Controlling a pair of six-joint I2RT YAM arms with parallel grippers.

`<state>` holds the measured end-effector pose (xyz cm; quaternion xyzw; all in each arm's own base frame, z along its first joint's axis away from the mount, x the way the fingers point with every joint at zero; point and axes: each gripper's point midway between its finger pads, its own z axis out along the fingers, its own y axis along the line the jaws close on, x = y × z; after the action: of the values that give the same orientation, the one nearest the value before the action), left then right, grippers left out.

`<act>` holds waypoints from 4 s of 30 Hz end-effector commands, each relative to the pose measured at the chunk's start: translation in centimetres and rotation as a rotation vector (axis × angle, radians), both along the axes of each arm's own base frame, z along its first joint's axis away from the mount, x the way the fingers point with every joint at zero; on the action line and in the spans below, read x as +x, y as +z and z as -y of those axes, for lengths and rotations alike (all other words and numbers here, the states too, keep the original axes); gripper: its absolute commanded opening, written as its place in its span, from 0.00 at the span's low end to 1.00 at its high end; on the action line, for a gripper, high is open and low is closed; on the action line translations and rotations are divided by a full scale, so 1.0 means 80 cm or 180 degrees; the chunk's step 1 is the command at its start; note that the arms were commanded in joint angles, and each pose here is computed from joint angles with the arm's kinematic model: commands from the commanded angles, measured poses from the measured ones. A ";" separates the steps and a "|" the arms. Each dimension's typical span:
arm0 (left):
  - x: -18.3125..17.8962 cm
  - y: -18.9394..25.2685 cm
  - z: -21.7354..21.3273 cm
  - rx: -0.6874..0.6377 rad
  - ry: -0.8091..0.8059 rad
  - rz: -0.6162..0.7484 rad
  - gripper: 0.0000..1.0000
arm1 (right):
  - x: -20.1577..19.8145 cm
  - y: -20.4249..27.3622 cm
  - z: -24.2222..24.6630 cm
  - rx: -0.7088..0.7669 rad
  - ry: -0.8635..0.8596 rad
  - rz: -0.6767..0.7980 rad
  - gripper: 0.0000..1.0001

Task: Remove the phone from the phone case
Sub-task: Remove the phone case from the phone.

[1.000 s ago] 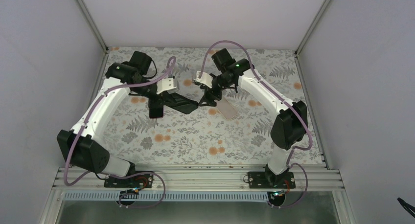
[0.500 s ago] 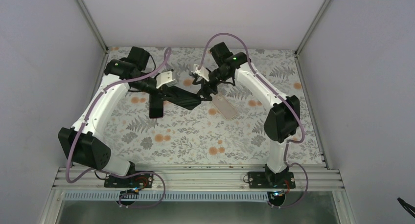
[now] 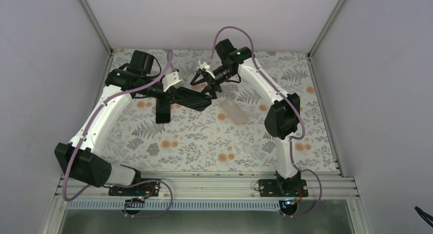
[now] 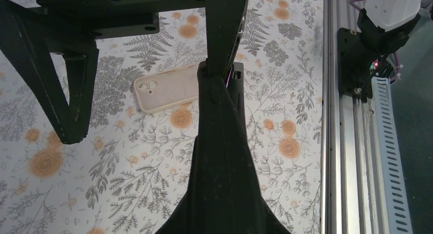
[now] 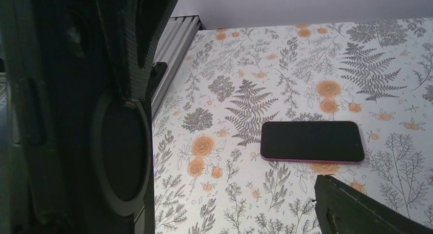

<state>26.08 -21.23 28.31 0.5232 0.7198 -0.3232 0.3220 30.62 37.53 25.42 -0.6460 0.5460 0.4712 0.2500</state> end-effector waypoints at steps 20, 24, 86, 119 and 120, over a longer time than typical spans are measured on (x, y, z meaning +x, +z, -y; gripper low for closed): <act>0.096 0.103 0.028 -0.0108 0.0321 0.1269 0.57 | -0.089 0.095 -0.037 0.0543 0.0421 -0.0511 0.03; 0.084 0.119 -0.005 0.0129 0.0581 0.1490 0.85 | -0.046 0.103 -0.016 0.0530 0.0036 -0.0546 0.03; 0.195 0.130 0.045 -0.0059 0.2434 0.3046 0.89 | 0.179 0.235 0.050 0.0915 -0.3484 0.0210 0.03; 0.201 0.171 0.036 -0.0542 0.2818 0.3278 0.82 | 0.173 0.224 0.038 0.0870 -0.3306 0.0069 0.03; 0.200 0.177 0.031 -0.0580 0.2885 0.3317 0.82 | 0.173 0.223 0.037 0.0865 -0.3301 0.0072 0.03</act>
<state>43.09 -25.55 38.46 0.2936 0.6225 0.0766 0.7214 45.51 34.01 40.44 -0.2517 0.7542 0.3235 0.5131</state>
